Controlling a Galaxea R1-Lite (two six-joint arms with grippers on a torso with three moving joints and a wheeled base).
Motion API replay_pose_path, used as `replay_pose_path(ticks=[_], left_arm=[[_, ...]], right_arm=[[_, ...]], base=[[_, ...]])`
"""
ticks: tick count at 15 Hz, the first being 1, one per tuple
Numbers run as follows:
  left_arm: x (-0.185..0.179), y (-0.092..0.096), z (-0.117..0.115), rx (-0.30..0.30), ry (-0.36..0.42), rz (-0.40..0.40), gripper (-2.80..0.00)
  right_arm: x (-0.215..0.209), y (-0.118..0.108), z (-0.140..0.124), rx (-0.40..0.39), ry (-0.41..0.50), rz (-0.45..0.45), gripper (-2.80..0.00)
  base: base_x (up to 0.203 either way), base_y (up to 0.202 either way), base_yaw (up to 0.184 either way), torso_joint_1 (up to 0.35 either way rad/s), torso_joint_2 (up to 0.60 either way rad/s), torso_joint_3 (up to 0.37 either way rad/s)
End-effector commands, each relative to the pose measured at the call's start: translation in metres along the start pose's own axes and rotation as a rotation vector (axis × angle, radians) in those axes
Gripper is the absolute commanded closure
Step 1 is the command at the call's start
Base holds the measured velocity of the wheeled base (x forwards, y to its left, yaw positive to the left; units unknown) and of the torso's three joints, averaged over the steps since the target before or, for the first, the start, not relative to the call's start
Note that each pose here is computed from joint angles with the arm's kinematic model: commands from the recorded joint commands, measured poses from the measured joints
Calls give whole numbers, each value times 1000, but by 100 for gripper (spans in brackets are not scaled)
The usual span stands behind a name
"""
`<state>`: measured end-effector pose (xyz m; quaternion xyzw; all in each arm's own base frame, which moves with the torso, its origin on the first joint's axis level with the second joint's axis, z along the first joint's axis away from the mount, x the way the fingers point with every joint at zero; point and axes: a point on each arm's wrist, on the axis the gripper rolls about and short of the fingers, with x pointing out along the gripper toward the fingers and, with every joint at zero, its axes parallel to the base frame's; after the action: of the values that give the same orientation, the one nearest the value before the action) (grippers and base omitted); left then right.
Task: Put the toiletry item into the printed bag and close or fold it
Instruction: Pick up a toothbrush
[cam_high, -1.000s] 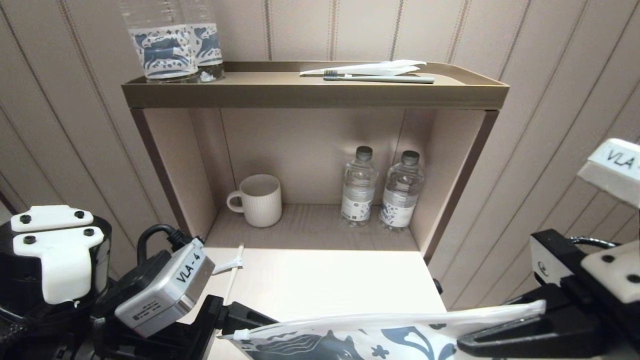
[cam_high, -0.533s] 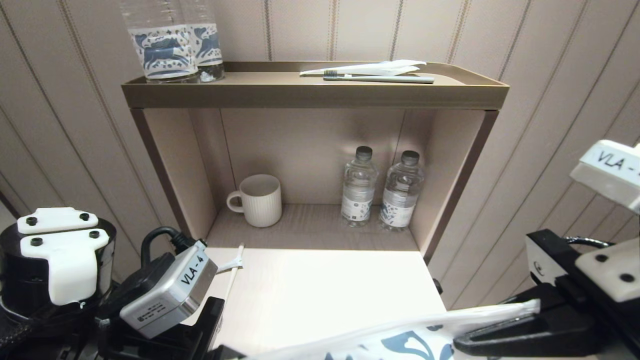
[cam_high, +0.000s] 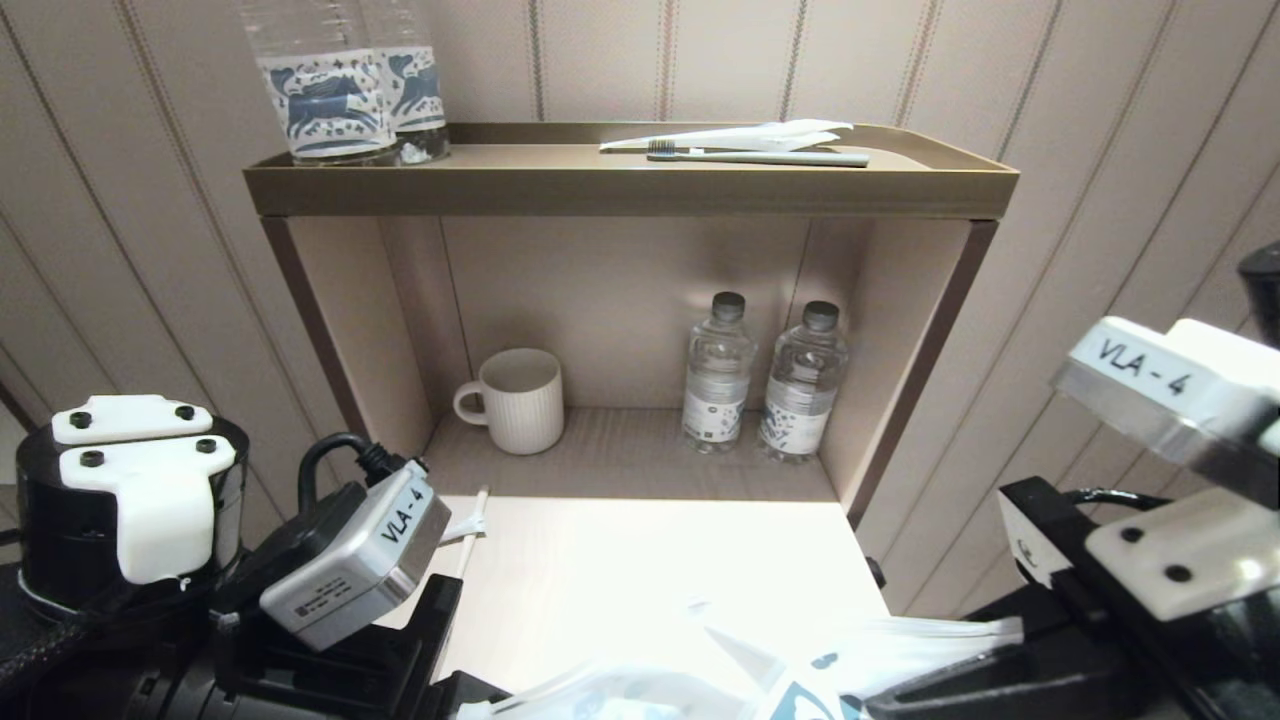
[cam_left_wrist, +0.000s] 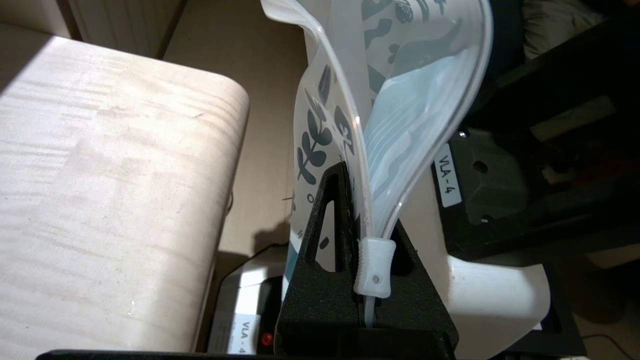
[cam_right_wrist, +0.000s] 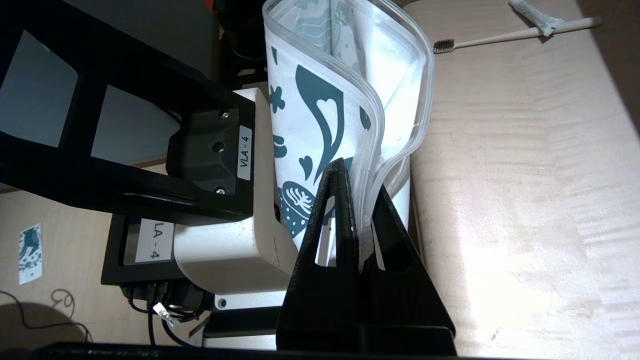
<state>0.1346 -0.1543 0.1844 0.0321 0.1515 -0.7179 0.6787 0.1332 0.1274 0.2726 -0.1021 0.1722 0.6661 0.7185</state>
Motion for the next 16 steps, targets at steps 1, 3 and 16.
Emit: replay_pose_path(ticks=[1,3,16], left_arm=[[6,7,0,-10,10,-5,0],[13,15,-1,-27,25,-4,0],[23,52,0,45,62,157,0]], right_arm=[[11,-7,0,15,23,22,0],[22,-15,1,29,41,37,0],[23,-32,-5,72,61,-14,0]], base=[[0,0,0,0,0,0],[0,0,0,0,0,0],[0,0,0,0,0,0]])
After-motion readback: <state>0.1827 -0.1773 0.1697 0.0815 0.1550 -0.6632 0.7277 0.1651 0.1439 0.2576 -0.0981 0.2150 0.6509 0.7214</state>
